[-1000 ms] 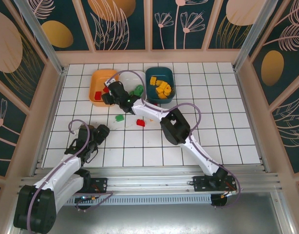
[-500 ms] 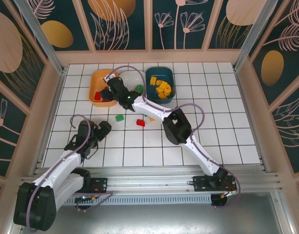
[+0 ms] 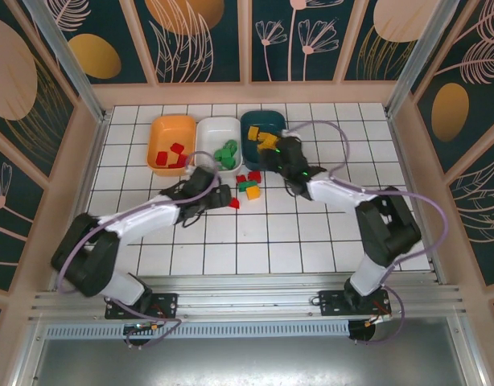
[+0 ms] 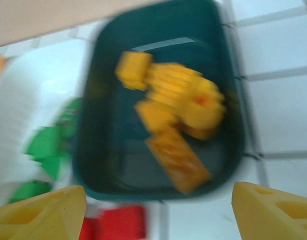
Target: Sort the legos into containers by color
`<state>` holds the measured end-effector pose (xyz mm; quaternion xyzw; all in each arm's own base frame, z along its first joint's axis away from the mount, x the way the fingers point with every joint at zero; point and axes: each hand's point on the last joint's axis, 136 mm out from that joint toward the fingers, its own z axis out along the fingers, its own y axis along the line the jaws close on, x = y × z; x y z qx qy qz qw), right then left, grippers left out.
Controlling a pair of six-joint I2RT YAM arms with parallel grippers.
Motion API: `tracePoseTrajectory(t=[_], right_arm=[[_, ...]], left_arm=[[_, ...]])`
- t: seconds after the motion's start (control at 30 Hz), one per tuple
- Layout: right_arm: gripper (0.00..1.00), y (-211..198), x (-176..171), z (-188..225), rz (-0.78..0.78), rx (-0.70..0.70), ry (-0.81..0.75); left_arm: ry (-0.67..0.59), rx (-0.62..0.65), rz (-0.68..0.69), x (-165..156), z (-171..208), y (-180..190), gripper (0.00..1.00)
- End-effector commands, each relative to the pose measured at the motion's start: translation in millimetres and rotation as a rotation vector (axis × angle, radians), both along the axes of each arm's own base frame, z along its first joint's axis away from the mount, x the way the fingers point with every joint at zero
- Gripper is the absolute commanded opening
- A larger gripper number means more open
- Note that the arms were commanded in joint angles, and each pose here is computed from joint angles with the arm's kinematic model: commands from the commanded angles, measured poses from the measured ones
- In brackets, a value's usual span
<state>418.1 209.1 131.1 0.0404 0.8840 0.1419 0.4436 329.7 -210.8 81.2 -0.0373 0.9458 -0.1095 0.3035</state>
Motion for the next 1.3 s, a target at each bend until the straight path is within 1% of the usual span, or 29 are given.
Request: tracePoseTrajectory(t=[0.0, 0.1, 0.2, 0.27, 0.4, 0.57, 0.7, 0.77, 0.9, 1.13, 1.27], right_arm=[[0.77, -24.5, -21.7, -10.3, -0.059, 0.076, 0.031], [0.77, -48.7, -32.6, -14.8, -0.096, 0.074, 0.046], [0.77, -63.2, -40.1, -17.4, -0.117, 0.065, 0.039], [0.77, -69.4, -40.5, -17.5, -0.13, 0.073, 0.039], [0.77, -68.7, -37.6, -11.8, -0.119, 0.084, 0.023], [0.76, -70.4, -38.4, -12.7, -0.123, 0.078, 0.023], [0.75, -70.2, -40.8, -18.0, -0.12, 0.081, 0.036], [0.75, -69.7, -41.6, -18.4, -0.117, 0.079, 0.037], [0.74, -69.3, -41.6, -15.9, -0.113, 0.081, 0.034], [0.73, -68.2, -42.4, -12.7, -0.106, 0.085, 0.029], [0.73, -68.3, -43.3, -8.0, -0.105, 0.086, 0.015]], left_arm=[[-0.009, 0.171, -0.095, 7.4, -0.5, -16.8, 0.95], [0.014, 0.175, -0.131, 5.5, -4.8, -32.0, 0.91], [0.07, 0.255, -0.172, -3.8, -25.9, -37.0, 0.88], [0.098, 0.279, -0.195, -9.8, -36.5, -41.6, 0.87], [0.11, 0.31, -0.181, -9.0, -46.7, -38.9, 0.83], [0.098, 0.309, -0.193, -3.4, -52.1, -45.0, 0.78], [0.074, 0.299, -0.206, 4.0, -54.9, -52.7, 0.71], [0.074, 0.297, -0.218, 6.2, -58.4, -57.2, 0.7], [0.073, 0.327, -0.215, 9.1, -65.5, -54.8, 0.63], [0.084, 0.319, -0.217, 5.1, -65.8, -53.2, 0.48], [0.049, 0.293, -0.204, 3.2, -43.1, -49.9, 0.43]])
